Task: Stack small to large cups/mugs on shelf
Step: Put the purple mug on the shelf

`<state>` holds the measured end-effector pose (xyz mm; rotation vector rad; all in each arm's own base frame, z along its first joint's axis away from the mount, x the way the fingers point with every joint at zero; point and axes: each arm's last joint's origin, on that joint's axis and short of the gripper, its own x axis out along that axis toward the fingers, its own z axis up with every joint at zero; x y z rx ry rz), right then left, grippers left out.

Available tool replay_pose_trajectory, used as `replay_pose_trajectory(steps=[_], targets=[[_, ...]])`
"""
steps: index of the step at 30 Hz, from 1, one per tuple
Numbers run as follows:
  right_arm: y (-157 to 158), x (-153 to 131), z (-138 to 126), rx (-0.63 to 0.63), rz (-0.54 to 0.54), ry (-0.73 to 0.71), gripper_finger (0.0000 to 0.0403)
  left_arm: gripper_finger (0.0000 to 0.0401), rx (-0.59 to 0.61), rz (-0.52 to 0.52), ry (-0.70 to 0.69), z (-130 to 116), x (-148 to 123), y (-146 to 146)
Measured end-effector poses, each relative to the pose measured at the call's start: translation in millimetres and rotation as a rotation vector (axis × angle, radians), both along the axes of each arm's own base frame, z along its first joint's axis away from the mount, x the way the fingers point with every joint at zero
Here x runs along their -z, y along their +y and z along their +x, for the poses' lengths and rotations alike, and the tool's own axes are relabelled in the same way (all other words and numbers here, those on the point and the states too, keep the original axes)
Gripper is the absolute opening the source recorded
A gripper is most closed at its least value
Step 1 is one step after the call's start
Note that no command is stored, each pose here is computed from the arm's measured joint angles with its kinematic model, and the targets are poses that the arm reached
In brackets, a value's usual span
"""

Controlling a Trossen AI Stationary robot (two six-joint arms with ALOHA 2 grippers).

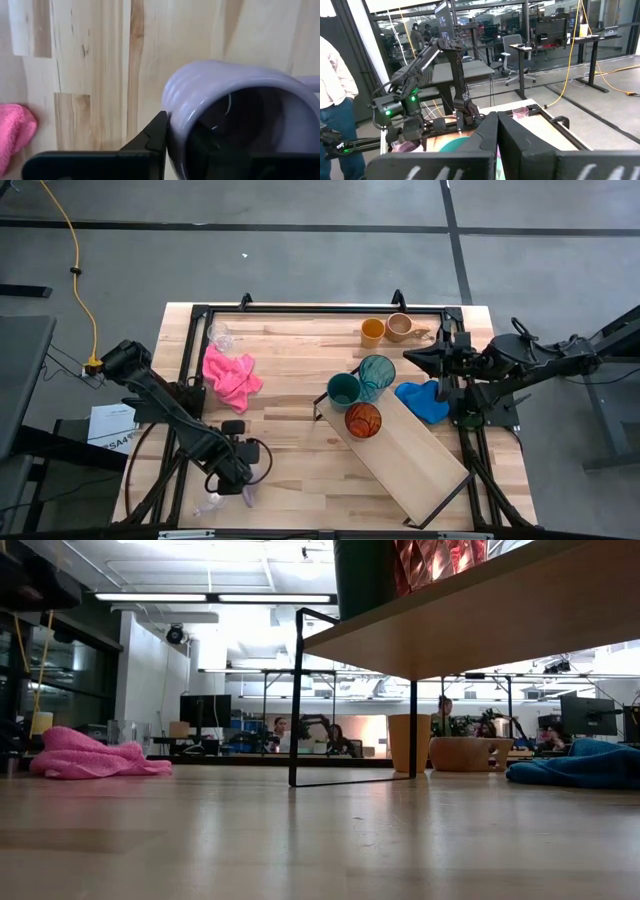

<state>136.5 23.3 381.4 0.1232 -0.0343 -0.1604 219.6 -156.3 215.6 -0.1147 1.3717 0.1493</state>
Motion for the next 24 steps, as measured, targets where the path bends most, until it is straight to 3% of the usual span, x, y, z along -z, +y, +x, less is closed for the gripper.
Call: replay_pose_trajectory(steps=[6,11,24], targets=[[0.0,0.0,0.0,0.000,0.000,0.000,0.0000,0.0016,-0.028,-0.009,-0.076,6.0,-25.9,6.1],[0.0,0.0,0.0,0.000,0.000,0.000,0.0000,0.0019,-0.099,0.022,-0.154,7.3,-68.0,33.6],[0.0,0.0,0.0,0.000,0.000,0.000,0.0000,0.0018,-0.409,0.366,-0.340,5.6,-181.3,166.5]])
